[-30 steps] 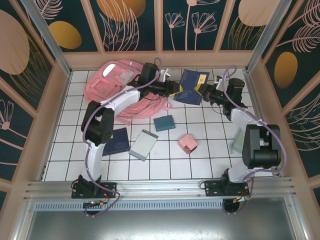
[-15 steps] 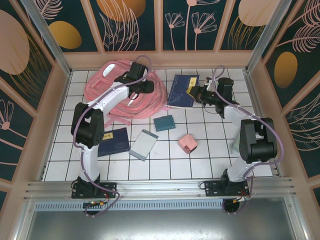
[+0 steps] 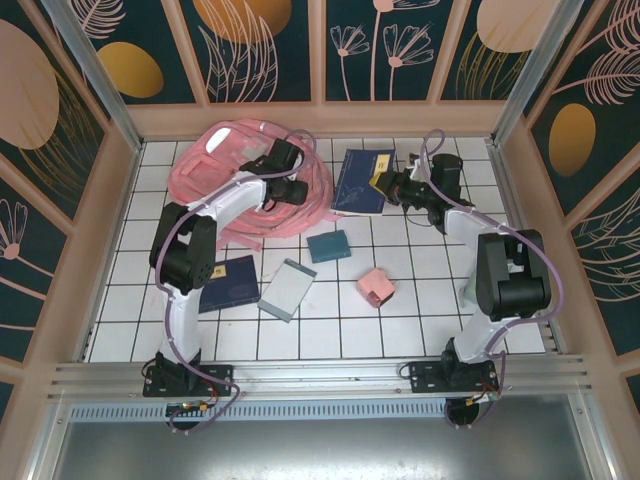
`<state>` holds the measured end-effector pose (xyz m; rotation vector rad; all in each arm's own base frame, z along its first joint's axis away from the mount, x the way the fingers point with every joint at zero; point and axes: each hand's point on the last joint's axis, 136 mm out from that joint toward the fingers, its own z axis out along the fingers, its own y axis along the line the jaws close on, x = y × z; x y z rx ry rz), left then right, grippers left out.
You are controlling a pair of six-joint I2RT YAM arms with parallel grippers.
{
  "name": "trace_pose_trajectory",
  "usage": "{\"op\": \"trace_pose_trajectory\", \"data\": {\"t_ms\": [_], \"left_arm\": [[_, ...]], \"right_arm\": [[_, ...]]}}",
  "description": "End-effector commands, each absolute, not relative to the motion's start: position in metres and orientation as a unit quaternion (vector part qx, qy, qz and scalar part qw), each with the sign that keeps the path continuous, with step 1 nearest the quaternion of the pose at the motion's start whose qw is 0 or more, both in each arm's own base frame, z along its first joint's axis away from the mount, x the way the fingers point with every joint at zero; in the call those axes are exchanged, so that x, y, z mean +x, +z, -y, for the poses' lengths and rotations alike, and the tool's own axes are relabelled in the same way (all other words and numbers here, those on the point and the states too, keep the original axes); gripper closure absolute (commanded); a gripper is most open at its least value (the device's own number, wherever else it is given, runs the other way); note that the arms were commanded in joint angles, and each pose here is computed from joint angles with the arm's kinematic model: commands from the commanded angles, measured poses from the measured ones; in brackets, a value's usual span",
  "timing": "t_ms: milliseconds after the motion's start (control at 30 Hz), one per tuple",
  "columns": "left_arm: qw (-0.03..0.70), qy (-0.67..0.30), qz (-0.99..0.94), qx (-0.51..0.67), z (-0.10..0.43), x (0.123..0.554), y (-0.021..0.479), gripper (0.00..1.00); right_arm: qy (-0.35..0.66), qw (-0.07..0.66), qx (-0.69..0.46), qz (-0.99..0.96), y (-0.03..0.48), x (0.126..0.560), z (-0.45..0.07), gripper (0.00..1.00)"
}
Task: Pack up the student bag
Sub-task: Open the student bag at the top-center of the table.
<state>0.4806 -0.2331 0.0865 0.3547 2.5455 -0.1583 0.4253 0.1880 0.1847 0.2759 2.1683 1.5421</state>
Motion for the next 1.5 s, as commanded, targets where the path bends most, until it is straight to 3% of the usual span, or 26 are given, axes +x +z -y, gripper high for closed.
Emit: {"op": "trace_pose_trajectory", "data": {"t_ms": [0,100,133,400,900,1133,1467], "left_arm": [[0.256,-0.018,-0.956,0.146,0.224,0.478,0.061,0.68],[0.266,-0.002,-0.955,0.133,0.218,0.483,0.068,0.99],[0.275,-0.002,-0.953,0.128,0.218,0.486,0.075,1.0],[0.357,-0.051,-0.928,0.091,0.219,0.504,0.165,1.0],[0.428,-0.222,-0.875,0.034,0.192,0.513,0.298,1.0],[0.431,-0.239,-0.87,0.006,0.166,0.521,0.305,1.0],[0.42,-0.279,-0.864,-0.013,0.155,0.529,0.303,1.0]], "right_arm": [[0.576,0.256,0.072,-0.773,0.207,0.434,-0.196,1.0],[0.575,0.255,0.076,-0.774,0.206,0.436,-0.199,1.0],[0.574,0.254,0.078,-0.775,0.205,0.436,-0.2,1.0],[0.589,0.246,0.093,-0.764,0.193,0.447,-0.229,1.0],[0.596,0.244,0.129,-0.754,0.172,0.485,-0.311,1.0],[0.651,0.259,0.113,-0.704,0.196,0.49,-0.326,1.0],[0.603,0.293,0.141,-0.728,0.19,0.484,-0.283,1.0]]}}
